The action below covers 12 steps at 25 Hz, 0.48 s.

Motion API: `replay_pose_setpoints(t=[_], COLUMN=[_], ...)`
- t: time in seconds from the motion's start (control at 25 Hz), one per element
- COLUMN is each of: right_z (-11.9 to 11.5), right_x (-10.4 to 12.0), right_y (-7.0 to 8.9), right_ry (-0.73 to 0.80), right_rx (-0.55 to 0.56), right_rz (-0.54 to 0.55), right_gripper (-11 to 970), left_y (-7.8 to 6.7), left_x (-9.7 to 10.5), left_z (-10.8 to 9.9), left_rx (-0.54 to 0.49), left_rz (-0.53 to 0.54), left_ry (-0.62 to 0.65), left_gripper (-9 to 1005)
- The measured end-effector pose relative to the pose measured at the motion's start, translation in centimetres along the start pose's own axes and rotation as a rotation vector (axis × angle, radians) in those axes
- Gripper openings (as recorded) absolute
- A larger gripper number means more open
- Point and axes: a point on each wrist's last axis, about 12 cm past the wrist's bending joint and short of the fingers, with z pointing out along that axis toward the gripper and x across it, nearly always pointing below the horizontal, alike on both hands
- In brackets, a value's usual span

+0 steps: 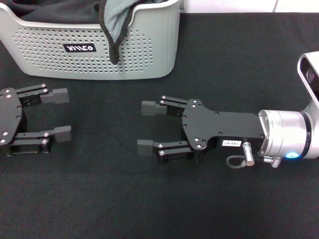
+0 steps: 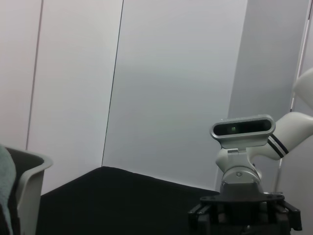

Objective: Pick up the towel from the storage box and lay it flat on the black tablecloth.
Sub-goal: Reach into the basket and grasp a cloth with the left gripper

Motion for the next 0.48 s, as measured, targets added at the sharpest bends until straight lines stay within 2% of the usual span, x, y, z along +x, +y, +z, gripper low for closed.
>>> replay_pose_setpoints(t=[0.28,0.4,0.48], right_z=[-1.4,-3.2,-4.4], right_x=[0.2,0.3,0.5], right_y=[0.1,0.0,-0.1], right_ry=[-0.072,-0.095,-0.113], right_rx=[0.078,0.141,0.193], right_rz=[-0.030,-0.031,-0.037], right_gripper=[872,872,872], left_y=[0.3,1.1,2.0], left_x=[0.4,0.7,1.0], left_z=[0.6,1.3,2.3], left_rx=[-0.055,-0.122,-0.207], left_rz=[-0.018,-0.060,-0.112], left_ry=[-0.031,-0.054,-0.095], left_gripper=[818,817,817])
